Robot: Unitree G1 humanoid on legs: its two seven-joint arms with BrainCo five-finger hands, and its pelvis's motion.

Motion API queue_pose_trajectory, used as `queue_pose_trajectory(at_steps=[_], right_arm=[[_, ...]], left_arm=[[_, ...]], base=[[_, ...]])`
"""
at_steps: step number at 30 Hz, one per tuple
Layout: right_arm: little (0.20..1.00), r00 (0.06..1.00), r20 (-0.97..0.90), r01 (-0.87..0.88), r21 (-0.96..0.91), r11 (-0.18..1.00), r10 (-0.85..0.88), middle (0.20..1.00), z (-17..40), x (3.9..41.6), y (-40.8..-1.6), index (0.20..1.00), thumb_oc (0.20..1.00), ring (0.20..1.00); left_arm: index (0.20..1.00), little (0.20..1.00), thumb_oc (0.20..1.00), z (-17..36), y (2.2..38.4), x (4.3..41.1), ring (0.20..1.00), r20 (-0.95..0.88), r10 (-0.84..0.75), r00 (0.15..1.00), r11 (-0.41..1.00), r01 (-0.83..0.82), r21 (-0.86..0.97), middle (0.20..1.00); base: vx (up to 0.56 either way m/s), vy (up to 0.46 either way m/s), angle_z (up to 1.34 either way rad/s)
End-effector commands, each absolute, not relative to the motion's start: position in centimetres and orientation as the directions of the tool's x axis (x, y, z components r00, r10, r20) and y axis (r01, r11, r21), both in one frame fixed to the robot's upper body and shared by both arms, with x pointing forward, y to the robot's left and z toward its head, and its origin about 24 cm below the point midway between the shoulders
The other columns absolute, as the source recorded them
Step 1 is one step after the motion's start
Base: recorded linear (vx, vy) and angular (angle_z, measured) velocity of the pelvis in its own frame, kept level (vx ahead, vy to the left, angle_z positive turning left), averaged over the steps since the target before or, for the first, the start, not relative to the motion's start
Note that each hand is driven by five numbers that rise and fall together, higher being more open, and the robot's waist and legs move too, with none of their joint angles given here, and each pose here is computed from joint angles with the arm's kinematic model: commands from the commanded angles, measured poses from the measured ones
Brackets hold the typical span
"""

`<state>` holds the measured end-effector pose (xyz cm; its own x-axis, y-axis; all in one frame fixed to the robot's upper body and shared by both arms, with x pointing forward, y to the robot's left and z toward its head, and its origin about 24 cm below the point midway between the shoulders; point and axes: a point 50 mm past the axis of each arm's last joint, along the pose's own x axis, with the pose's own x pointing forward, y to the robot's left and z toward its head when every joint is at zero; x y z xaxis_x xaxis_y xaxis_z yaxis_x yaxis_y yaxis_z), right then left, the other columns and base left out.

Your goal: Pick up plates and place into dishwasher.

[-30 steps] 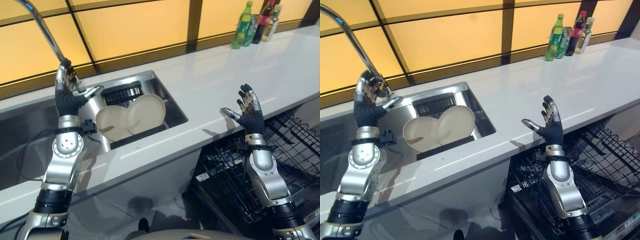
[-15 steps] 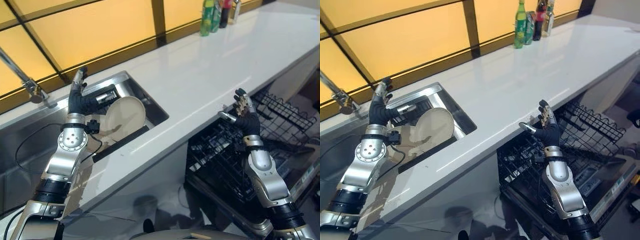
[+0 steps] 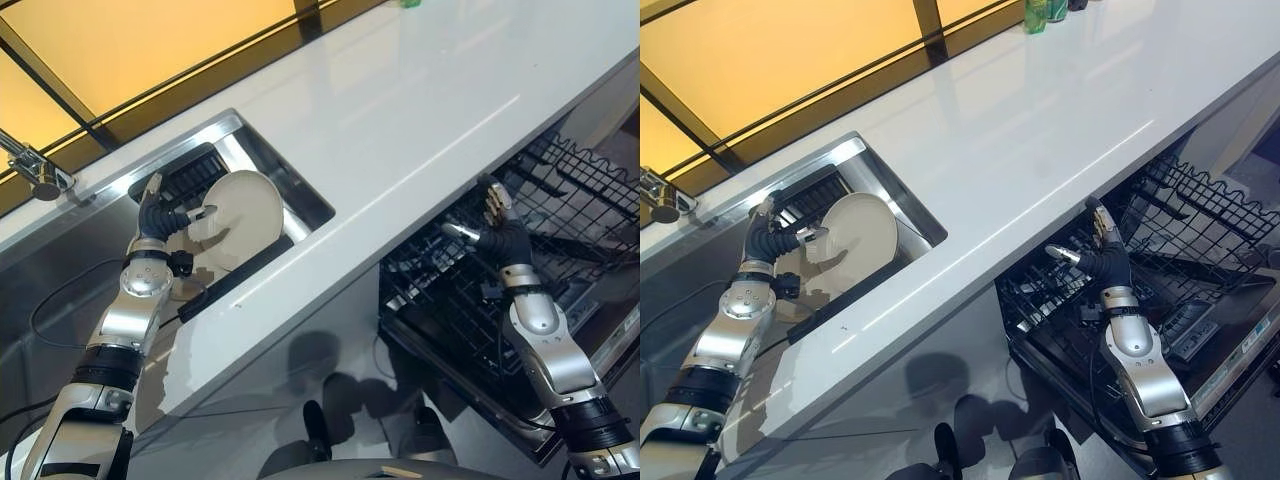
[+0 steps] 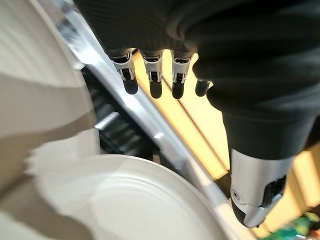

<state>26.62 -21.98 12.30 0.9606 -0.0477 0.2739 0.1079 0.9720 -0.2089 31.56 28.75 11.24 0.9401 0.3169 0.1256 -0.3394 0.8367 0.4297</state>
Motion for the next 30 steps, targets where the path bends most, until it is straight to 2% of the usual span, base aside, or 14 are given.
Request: queue_pose_trajectory(at_steps=[1, 10, 19, 24, 30], right_arm=[[1.000, 0.903, 0.429, 0.086, -0.221, 0.971, 0.018, 1.000, 16.8, 27.4, -21.7, 1.000, 1.000, 1.000], [1.000, 0.902, 0.431, 0.084, -0.251, 0.964, 0.033, 1.000, 17.2, 27.5, -21.9, 1.000, 1.000, 1.000], [1.000, 0.902, 0.429, 0.081, -0.283, 0.956, 0.051, 1.000, 17.7, 27.7, -22.3, 1.000, 1.000, 1.000], [1.000, 0.903, 0.425, 0.081, -0.310, 0.947, 0.062, 1.000, 18.2, 27.8, -22.4, 1.000, 1.000, 1.000], [1.000, 0.901, 0.428, 0.086, -0.330, 0.940, 0.067, 1.000, 18.5, 27.9, -22.6, 1.000, 1.000, 1.000]], left_arm=[[1.000, 1.000, 1.000, 15.5, 30.4, 33.0, 1.000, 0.241, 0.310, 0.920, 0.770, -0.391, 0.504, 1.000], [1.000, 1.000, 1.000, 15.6, 29.6, 33.5, 1.000, 0.177, 0.170, 0.969, 0.850, -0.235, 0.472, 1.000], [1.000, 1.000, 1.000, 15.9, 28.7, 33.8, 1.000, 0.174, 0.064, 0.983, 0.878, -0.138, 0.459, 1.000], [1.000, 1.000, 1.000, 15.7, 28.7, 34.0, 1.000, 0.162, 0.074, 0.984, 0.879, -0.141, 0.455, 1.000], [1.000, 1.000, 1.000, 14.9, 29.8, 34.1, 1.000, 0.128, 0.159, 0.979, 0.844, -0.202, 0.497, 1.000]], base=[[0.00, 0.101, 0.02], [0.02, 0.068, 0.01], [0.02, 0.080, 0.00], [0.01, 0.094, 0.00], [0.02, 0.067, -0.02]])
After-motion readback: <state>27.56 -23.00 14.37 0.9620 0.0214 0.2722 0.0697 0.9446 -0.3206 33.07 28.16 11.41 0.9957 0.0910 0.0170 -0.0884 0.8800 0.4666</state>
